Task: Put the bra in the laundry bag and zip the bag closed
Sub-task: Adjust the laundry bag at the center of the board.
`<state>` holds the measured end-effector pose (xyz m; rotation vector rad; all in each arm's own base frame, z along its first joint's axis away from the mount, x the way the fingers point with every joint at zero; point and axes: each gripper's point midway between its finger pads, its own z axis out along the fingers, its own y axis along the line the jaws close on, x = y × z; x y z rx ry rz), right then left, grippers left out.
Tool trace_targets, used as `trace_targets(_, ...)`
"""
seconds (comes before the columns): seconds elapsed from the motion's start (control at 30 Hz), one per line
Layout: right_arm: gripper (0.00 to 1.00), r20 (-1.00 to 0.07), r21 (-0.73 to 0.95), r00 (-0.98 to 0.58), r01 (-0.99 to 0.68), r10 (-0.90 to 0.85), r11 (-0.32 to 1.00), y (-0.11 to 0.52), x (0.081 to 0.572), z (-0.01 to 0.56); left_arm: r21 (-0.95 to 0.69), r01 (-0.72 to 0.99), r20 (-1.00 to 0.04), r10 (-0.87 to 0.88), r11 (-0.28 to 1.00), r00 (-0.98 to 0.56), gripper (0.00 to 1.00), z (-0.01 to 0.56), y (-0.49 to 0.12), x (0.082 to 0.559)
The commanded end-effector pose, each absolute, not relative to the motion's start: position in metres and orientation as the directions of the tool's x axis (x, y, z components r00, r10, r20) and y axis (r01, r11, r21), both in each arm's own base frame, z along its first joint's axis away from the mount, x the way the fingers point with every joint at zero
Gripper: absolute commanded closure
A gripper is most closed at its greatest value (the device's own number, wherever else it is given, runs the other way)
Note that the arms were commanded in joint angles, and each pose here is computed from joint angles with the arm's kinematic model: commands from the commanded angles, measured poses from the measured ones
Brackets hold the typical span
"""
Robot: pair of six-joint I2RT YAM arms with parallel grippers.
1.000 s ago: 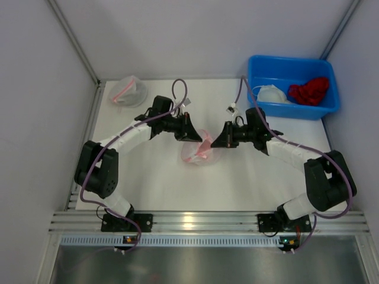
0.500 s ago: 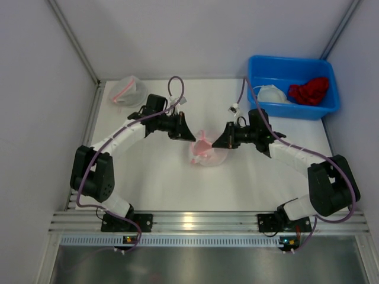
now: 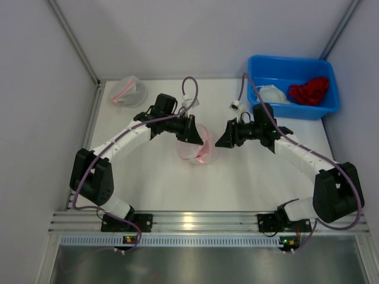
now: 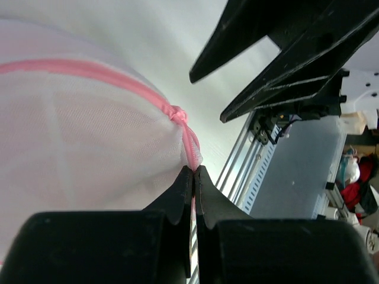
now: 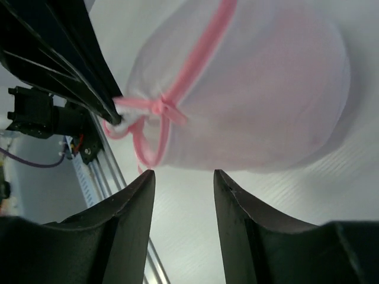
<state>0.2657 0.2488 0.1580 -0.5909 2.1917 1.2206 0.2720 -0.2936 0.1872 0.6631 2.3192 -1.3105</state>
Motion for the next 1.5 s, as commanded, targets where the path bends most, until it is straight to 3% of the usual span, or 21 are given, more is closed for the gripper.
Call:
trace_targets(0.0, 0.55, -0.82, 0.424, -0.542, -0.789, -0.18, 0.445, 0.245, 0.274, 0.203, -0.662, 0.648, -0.606, 0.241, 0.375, -0.758, 1.0, 0.202, -0.302, 0.262)
trace_targets(0.4, 0.59, -0.882, 0.245, -0.364, -0.897, -0.299, 0.368, 0.263, 0.274, 0.197, -0.706, 0.646, -0.584, 0.277, 0.29, -0.763, 1.0, 0.202, -0.31, 0.252)
trace_targets(0.8, 0.6, -0.891, 0.238, -0.328, -0.926, -0.314, 0.294, 0.286, 0.274, 0.196, -0.722, 0.634, -0.567, 0.288, 0.278, -0.772, 1.0, 0.197, -0.311, 0.25)
trace_targets(0.93, 0.7, -0.89, 0.228, -0.316, -0.933, -0.328, 0.28, 0.291, 0.273, 0.191, -0.725, 0.634, -0.568, 0.288, 0.268, -0.771, 1.0, 0.2, -0.312, 0.25)
trace_targets(1.03, 0.99, -0.891, 0.216, -0.31, -0.932, -0.332, 0.291, 0.291, 0.277, 0.19, -0.723, 0.635, -0.567, 0.292, 0.272, -0.77, 1.0, 0.199, -0.311, 0.25)
trace_targets(1.47, 1.0, -0.868, 0.193, -0.396, -0.825, -0.3, 0.532, 0.251, 0.322, 0.176, -0.692, 0.662, -0.561, 0.362, 0.288, -0.744, 1.0, 0.19, -0.294, 0.231)
